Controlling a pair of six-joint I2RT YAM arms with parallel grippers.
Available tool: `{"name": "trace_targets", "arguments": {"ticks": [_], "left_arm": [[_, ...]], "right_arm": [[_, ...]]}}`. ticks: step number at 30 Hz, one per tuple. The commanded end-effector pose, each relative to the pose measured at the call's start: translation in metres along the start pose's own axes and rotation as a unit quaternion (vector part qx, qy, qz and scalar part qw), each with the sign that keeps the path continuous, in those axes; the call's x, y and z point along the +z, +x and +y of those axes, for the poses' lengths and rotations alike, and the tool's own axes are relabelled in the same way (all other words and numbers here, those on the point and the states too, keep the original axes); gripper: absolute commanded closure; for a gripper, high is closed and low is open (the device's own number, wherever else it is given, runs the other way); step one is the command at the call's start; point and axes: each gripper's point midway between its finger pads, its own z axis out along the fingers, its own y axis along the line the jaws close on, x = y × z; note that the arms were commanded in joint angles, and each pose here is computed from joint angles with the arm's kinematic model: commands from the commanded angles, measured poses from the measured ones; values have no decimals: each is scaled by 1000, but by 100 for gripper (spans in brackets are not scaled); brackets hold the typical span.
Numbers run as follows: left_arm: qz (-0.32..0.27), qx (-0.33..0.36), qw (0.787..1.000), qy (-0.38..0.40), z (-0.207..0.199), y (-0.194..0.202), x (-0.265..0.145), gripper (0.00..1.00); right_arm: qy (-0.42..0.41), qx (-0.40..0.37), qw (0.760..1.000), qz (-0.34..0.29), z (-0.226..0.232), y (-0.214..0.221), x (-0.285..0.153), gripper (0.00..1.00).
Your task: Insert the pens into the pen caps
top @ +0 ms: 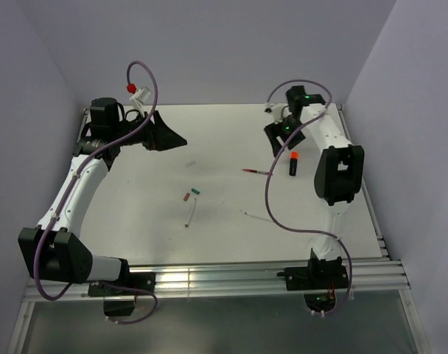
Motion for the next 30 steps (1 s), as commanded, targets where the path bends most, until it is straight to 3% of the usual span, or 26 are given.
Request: {"name": "trace_targets", "arguments": {"ticks": [1,5,11,19,26,30], "left_arm": [[25,-1,1000,-9,2,6,-6,6],[32,-11,999,-2,4,10,-4,5],[21,-18,1000,-1,2,7,-4,6],[15,-22,1000,-5,3,7,-4,6],[8,-21,1000,-19,8,5,-4,6],[8,-21,999,-27,9,5,-5,6]], "right_arm": [[19,-144,989,24,44,-15,-8,24],[13,-234,970,59,66,-17,17,28],[15,-287,953,97,73,-18,50,33],[-16,-298,946,128,77,-2,77,39],[-27,-296,943,151,80,15,96,59],[-24,-294,942,157,82,23,102,60]]}}
